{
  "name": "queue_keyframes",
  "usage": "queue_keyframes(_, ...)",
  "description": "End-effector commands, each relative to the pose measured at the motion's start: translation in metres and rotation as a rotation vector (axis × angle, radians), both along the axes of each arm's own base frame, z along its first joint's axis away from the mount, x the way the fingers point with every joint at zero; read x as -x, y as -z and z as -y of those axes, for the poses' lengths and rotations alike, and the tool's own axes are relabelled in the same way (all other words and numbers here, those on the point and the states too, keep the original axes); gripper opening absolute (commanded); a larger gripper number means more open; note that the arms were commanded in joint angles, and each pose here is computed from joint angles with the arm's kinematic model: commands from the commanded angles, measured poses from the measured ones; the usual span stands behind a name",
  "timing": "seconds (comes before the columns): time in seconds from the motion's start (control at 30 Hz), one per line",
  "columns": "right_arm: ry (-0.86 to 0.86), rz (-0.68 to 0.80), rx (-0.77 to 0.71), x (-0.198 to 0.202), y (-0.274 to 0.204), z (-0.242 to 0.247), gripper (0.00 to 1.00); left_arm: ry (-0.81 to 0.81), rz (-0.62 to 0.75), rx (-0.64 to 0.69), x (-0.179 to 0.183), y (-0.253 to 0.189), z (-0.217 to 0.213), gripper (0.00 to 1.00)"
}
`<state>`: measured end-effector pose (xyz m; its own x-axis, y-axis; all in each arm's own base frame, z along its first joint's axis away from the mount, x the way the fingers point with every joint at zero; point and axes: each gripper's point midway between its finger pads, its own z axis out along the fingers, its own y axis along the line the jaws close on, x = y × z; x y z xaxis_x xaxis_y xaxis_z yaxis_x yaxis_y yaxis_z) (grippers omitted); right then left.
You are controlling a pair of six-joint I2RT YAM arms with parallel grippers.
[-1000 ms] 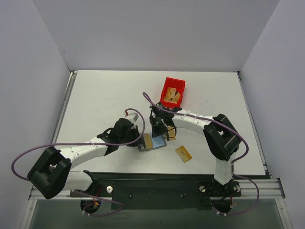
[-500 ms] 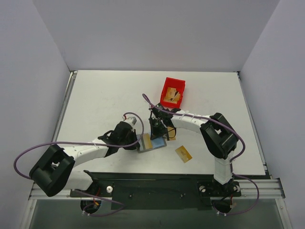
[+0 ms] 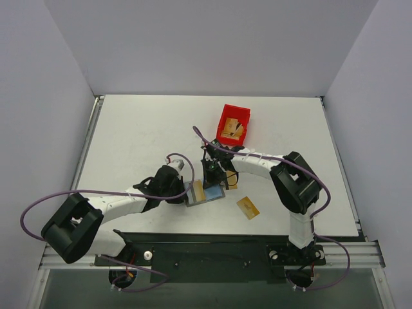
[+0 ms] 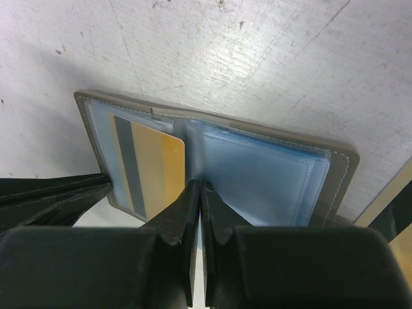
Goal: Put the credit cards into the card holder
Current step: Move the credit card to the corner of the board.
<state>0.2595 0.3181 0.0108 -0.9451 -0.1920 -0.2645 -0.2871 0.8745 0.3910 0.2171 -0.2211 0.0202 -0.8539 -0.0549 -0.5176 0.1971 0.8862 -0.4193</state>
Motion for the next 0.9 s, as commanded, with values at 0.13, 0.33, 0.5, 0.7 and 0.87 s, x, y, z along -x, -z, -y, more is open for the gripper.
queue_keyframes(0.13, 0.001, -0.052, 0.032, 0.008, 0.014, 0.005, 0.01, -0.027, -0.002, -0.035, -0.001, 0.009, -0.010, 0.00)
queue_keyframes(0.33, 0.000, -0.054, 0.034, 0.009, 0.015, 0.005, 0.01, -0.047, 0.010, -0.033, -0.005, 0.007, -0.017, 0.00)
queue_keyframes(0.5, -0.010, -0.053, 0.038, 0.010, 0.014, 0.003, 0.00, -0.046, 0.012, -0.033, -0.004, 0.007, -0.019, 0.00)
queue_keyframes(0.7, -0.013, -0.052, 0.044, 0.010, 0.014, -0.002, 0.00, -0.043, 0.006, -0.033, -0.003, 0.008, -0.019, 0.00)
queue_keyframes(0.87, -0.006, -0.062, 0.048, 0.014, 0.013, -0.008, 0.00, -0.038, 0.003, -0.031, -0.003, 0.008, -0.018, 0.00)
